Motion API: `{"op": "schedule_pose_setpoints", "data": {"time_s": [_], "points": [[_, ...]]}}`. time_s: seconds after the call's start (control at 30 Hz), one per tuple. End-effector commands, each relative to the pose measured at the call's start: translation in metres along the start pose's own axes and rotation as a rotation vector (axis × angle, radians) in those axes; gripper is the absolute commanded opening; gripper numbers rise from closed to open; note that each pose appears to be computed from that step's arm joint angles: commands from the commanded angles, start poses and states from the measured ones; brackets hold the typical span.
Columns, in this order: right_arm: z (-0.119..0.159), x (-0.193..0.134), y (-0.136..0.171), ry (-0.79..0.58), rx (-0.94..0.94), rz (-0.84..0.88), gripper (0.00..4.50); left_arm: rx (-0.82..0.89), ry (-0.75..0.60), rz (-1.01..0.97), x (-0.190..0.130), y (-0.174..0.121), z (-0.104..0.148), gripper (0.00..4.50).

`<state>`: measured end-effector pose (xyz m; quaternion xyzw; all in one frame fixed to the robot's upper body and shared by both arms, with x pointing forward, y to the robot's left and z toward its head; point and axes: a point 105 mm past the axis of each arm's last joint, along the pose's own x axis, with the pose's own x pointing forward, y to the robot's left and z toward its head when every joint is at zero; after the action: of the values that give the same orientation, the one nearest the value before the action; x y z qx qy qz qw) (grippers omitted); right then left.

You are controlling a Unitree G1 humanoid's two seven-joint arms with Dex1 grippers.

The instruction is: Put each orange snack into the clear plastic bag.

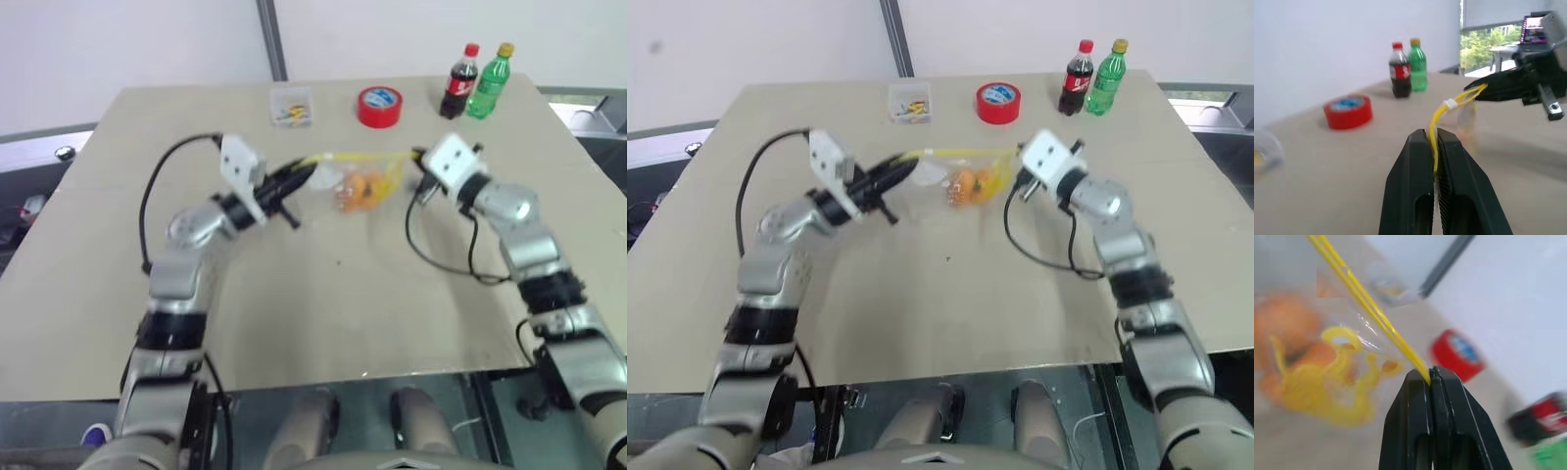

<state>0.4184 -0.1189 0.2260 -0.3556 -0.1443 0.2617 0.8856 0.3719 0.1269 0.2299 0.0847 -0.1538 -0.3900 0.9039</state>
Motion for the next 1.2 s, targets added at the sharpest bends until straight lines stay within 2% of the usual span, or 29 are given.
{"op": "schedule_pose_setpoints", "data": {"time_s": [0.03, 0.17, 0.3, 0.37, 0.4, 0.43, 0.5, 0.63, 0.83, 1.0, 1.13, 1.2], "points": [[0.004, -0.017, -0.058, 0.014, -0.068, -0.159, 0.08, 0.108, -0.081, 0.012, 0.008, 0.018, 0.025, 0.00], [0.008, -0.031, -0.052, 0.003, -0.088, -0.137, 0.08, 0.183, -0.072, -0.071, 0.007, -0.001, 0.015, 0.00], [-0.012, -0.059, 0.001, 0.087, -0.087, -0.010, 0.08, 0.153, -0.009, -0.123, -0.014, -0.034, -0.020, 0.00], [-0.027, -0.074, 0.036, 0.136, -0.106, 0.075, 0.83, 0.127, 0.017, -0.126, -0.023, -0.050, -0.033, 0.00], [-0.031, -0.080, 0.046, 0.155, -0.117, 0.099, 1.20, 0.121, 0.023, -0.124, -0.025, -0.054, -0.036, 0.00], [-0.033, -0.087, 0.054, 0.163, -0.085, 0.107, 1.76, 0.122, 0.030, -0.128, -0.027, -0.058, -0.038, 0.00], [-0.026, -0.098, 0.067, 0.154, -0.001, 0.154, 2.62, 0.129, 0.039, -0.133, -0.029, -0.062, -0.040, 0.00], [0.011, -0.112, 0.086, 0.076, -0.031, 0.323, 2.62, 0.171, 0.053, -0.153, -0.031, -0.063, -0.037, 0.00], [0.066, -0.077, 0.100, -0.094, -0.052, 0.363, 2.62, 0.259, 0.071, -0.214, -0.032, -0.070, -0.035, 0.00], [0.084, -0.047, 0.111, -0.149, -0.071, 0.391, 2.62, 0.285, 0.082, -0.235, -0.032, -0.072, -0.038, 0.00], [0.083, -0.037, 0.121, -0.149, -0.094, 0.436, 2.62, 0.297, 0.082, -0.239, -0.033, -0.073, -0.038, 0.00], [0.083, -0.035, 0.122, -0.152, -0.093, 0.442, 1.70, 0.309, 0.082, -0.241, -0.034, -0.074, -0.038, 0.00]]}}
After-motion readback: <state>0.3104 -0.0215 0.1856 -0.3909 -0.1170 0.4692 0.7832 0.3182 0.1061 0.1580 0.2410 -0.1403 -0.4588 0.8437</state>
